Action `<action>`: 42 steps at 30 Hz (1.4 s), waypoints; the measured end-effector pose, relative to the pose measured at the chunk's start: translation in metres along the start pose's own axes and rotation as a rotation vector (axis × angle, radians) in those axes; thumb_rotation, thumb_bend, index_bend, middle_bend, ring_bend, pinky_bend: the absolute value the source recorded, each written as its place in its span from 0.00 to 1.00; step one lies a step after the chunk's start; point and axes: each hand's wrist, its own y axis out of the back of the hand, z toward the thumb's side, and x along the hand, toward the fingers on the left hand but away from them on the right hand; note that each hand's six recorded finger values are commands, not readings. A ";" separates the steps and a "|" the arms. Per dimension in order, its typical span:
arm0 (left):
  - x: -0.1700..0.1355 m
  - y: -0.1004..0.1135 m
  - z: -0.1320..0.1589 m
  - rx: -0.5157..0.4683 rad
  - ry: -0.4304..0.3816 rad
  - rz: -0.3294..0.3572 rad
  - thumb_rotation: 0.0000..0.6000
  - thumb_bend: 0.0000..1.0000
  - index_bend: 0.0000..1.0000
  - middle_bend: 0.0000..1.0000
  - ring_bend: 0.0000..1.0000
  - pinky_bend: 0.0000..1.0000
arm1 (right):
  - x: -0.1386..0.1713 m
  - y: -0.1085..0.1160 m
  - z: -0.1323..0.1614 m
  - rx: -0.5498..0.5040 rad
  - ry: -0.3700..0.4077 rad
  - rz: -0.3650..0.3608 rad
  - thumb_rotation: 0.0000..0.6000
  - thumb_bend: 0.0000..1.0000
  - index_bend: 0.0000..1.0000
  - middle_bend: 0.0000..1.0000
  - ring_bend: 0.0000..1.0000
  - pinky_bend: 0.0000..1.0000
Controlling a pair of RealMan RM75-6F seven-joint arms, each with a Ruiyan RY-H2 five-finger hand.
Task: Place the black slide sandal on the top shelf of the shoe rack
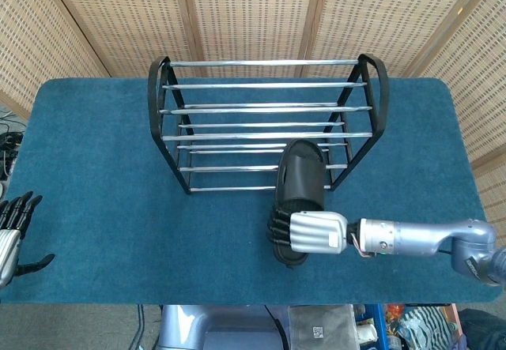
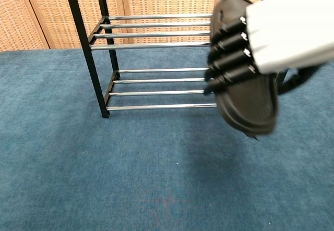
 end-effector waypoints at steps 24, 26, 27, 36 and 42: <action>0.019 -0.005 -0.014 -0.025 0.052 -0.053 1.00 0.17 0.00 0.00 0.00 0.00 | -0.056 -0.028 -0.098 0.088 -0.125 0.131 1.00 0.78 0.48 0.35 0.22 0.40; 0.019 -0.005 -0.014 -0.026 0.052 -0.053 1.00 0.17 0.00 0.00 0.00 0.00 | -0.056 -0.027 -0.101 0.086 -0.135 0.132 1.00 0.78 0.40 0.25 0.15 0.37; 0.018 -0.005 -0.014 -0.026 0.052 -0.053 1.00 0.17 0.00 0.00 0.00 0.00 | -0.057 -0.027 -0.103 0.086 -0.141 0.134 1.00 0.77 0.34 0.21 0.12 0.35; 0.018 -0.005 -0.013 -0.024 0.051 -0.051 1.00 0.17 0.00 0.00 0.00 0.00 | -0.053 -0.030 -0.107 0.129 -0.178 0.177 1.00 0.42 0.04 0.00 0.00 0.01; 0.017 -0.004 -0.012 -0.022 0.047 -0.047 1.00 0.17 0.00 0.00 0.00 0.00 | -0.052 -0.024 -0.103 0.151 -0.192 0.171 1.00 0.39 0.03 0.00 0.00 0.00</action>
